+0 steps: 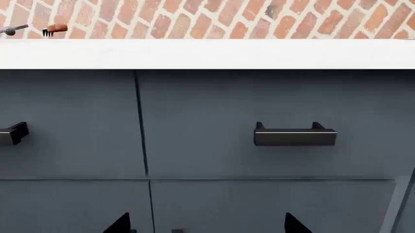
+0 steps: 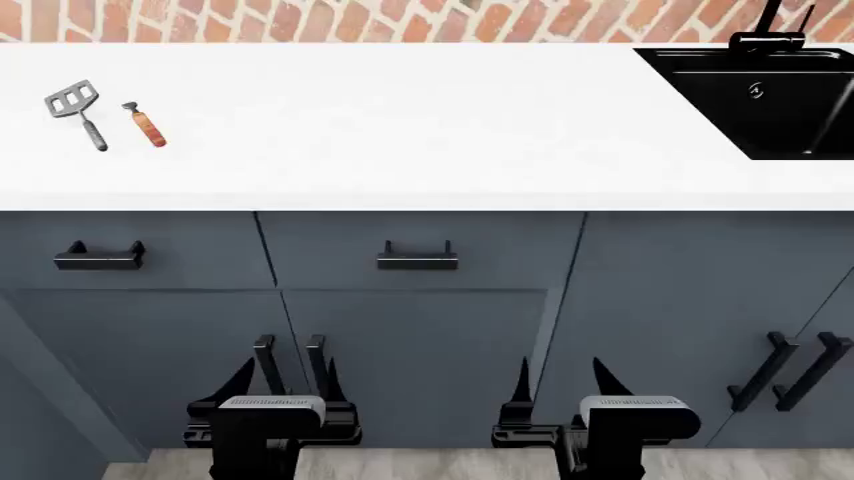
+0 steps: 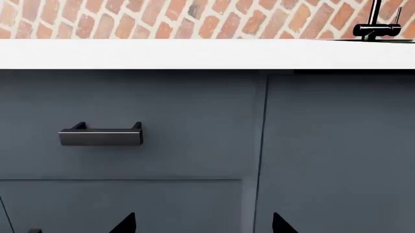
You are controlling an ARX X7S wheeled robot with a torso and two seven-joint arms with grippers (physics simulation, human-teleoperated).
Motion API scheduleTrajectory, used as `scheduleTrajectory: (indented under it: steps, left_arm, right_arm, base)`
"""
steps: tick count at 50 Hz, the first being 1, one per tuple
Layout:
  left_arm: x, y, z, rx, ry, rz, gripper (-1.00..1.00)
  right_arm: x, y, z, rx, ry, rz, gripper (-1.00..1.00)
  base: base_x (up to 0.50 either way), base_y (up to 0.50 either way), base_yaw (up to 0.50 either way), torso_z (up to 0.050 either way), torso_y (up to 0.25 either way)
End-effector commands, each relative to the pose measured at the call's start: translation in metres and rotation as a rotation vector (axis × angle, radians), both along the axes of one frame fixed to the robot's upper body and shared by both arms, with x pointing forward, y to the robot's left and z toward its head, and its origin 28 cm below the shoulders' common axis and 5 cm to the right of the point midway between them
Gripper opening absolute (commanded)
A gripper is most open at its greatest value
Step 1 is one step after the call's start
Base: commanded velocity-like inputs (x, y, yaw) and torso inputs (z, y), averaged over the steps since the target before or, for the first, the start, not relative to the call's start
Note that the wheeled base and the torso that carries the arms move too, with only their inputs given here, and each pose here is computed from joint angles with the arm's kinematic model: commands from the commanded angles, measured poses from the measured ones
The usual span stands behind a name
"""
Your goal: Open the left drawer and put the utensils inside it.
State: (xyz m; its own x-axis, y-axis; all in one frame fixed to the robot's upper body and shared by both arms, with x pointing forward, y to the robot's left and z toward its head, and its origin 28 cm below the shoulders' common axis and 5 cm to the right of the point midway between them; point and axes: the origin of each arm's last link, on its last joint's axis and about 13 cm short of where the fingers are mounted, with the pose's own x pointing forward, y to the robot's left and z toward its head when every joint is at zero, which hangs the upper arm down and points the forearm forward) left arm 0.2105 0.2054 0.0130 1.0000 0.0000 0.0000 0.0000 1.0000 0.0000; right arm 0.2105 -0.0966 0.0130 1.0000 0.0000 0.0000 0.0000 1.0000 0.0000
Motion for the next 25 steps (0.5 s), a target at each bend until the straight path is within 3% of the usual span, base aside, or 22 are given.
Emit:
scheduleTrajectory:
  steps: [1,14,25]
  left_arm:
    - [-0.0008,0.0,0.0031,-0.011,0.009,-0.018,1.0]
    - [-0.0012,0.0009,0.0011,0.014,0.007,-0.02,1.0]
    - [0.0008,0.0017,0.0007,0.019,0.006,-0.009,1.0]
  right_arm:
    - [0.003,0.0009,-0.0019,0.003,0.023,-0.022,1.0]
    - [0.0025,0.0019,-0.0041,0.008,0.049,-0.045,1.0]
    - [0.0033,0.0037,-0.0047,-0.008,0.056,-0.047,1.0]
  base:
    - [0.0,0.0,0.0,0.05,0.0]
    - [0.0,0.01,0.0,0.05,0.0]
    - [0.0,0.5,0.0,0.05,0.0]
